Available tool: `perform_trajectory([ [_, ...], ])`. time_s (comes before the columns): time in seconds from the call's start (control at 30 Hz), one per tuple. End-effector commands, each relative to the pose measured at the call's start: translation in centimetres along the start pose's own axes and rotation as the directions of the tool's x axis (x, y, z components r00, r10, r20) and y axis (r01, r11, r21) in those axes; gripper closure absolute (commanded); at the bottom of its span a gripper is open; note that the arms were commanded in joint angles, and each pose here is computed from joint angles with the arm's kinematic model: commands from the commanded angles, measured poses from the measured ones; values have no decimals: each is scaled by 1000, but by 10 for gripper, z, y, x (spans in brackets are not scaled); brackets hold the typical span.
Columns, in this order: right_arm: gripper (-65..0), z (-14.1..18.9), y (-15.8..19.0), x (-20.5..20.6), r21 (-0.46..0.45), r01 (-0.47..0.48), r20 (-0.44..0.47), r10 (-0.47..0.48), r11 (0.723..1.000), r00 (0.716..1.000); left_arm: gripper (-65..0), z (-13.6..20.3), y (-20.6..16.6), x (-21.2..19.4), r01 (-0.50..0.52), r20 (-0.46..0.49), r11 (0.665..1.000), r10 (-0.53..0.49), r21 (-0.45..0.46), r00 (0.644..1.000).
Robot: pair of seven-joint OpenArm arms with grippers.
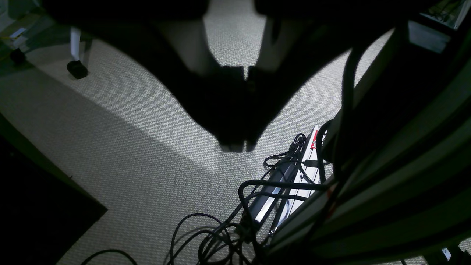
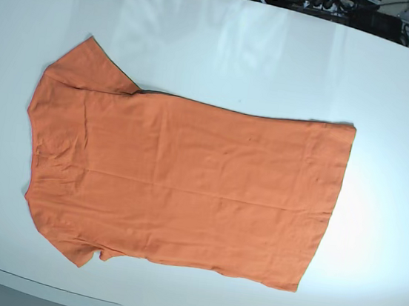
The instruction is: Fold the T-shirt properly
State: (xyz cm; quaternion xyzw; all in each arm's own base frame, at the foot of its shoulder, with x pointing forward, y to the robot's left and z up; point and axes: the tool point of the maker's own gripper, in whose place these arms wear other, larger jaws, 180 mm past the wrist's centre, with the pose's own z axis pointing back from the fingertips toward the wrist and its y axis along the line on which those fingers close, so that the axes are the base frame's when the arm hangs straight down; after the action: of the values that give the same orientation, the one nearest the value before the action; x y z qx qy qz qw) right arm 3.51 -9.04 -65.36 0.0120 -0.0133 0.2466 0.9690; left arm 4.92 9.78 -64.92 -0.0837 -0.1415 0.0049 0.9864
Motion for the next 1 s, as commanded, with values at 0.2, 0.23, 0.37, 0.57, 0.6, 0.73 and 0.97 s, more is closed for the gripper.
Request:
perform_trajectory([
  [0.2,0,1,0,7,-2,-1,25,1,1000,1000,0,0,-3,3,25,18,1000,-24,-7,1000],
  [0.23,0,1,0,7,-2,-1,25,1,1000,1000,0,0,-3,3,34,17,999,-34,-8,999],
  [0.37,0,1,-1,7,-2,0,25,0,1000,1000,0,0,-3,3,51,15,999,-50,-10,999],
  [0.57,0,1,0,6,-1,-1,20,1,1000,1000,0,0,-3,3,50,15,999,-50,-10,999],
  [0.6,0,1,0,6,-1,-1,20,1,1000,1000,0,0,-3,3,50,15,999,-50,-10,999],
  [0.73,0,1,0,7,-2,-1,21,1,1000,1000,0,1,-3,-1,49,9,999,-49,-10,999],
  [0.97,0,2,13,-18,73,-21,-103,29,997,994,0,8,-6,-39,161,-127,986,-165,-36,978],
])
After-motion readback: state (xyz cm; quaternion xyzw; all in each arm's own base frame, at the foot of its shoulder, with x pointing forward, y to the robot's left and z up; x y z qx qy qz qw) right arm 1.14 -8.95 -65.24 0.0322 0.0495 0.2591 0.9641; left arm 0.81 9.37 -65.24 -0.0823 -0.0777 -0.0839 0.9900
